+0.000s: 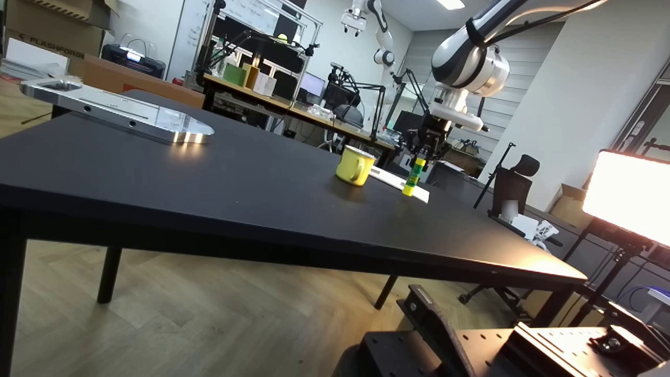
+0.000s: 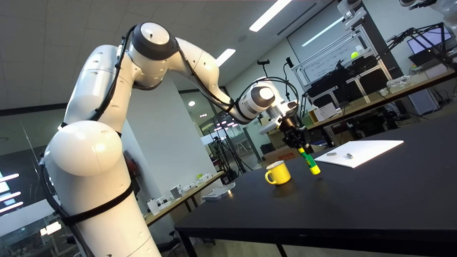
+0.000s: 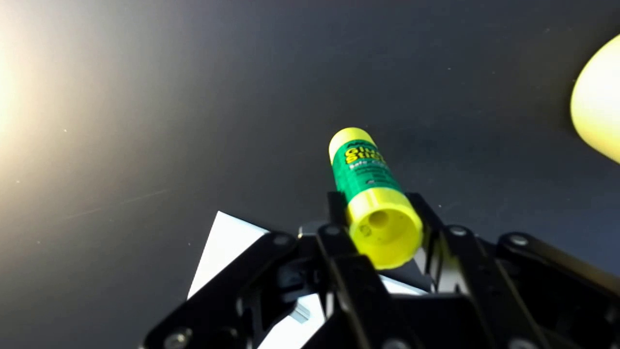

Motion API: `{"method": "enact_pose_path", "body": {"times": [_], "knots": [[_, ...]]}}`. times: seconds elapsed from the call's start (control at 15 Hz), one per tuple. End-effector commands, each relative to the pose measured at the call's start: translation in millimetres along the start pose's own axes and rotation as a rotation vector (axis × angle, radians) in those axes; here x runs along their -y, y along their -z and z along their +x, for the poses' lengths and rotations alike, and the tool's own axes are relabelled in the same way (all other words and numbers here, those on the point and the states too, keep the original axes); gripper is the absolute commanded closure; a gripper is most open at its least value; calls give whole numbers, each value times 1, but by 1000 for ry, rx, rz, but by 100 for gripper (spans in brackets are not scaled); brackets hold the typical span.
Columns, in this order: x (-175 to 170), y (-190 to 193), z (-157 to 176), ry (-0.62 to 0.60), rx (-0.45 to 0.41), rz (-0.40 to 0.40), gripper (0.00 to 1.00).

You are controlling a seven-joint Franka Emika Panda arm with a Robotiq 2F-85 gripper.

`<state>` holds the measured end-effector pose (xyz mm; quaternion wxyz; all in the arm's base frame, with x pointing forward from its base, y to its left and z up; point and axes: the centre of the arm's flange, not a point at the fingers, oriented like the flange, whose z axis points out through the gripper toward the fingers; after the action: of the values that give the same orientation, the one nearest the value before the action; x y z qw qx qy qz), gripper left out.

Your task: Put the marker in the cup

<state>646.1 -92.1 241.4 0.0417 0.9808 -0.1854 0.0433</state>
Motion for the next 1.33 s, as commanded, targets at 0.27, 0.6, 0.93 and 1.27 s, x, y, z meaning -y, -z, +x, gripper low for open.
{"method": "enact_pose_path", "body": {"times": [0.27, 0.6, 0.93, 1.27], "knots": [[66, 91, 11, 80, -135, 31, 91], [119, 126, 5, 182, -195, 71, 91], [168, 124, -15, 251, -130, 98, 91], [181, 113, -36, 275, -71, 88, 91]]}}
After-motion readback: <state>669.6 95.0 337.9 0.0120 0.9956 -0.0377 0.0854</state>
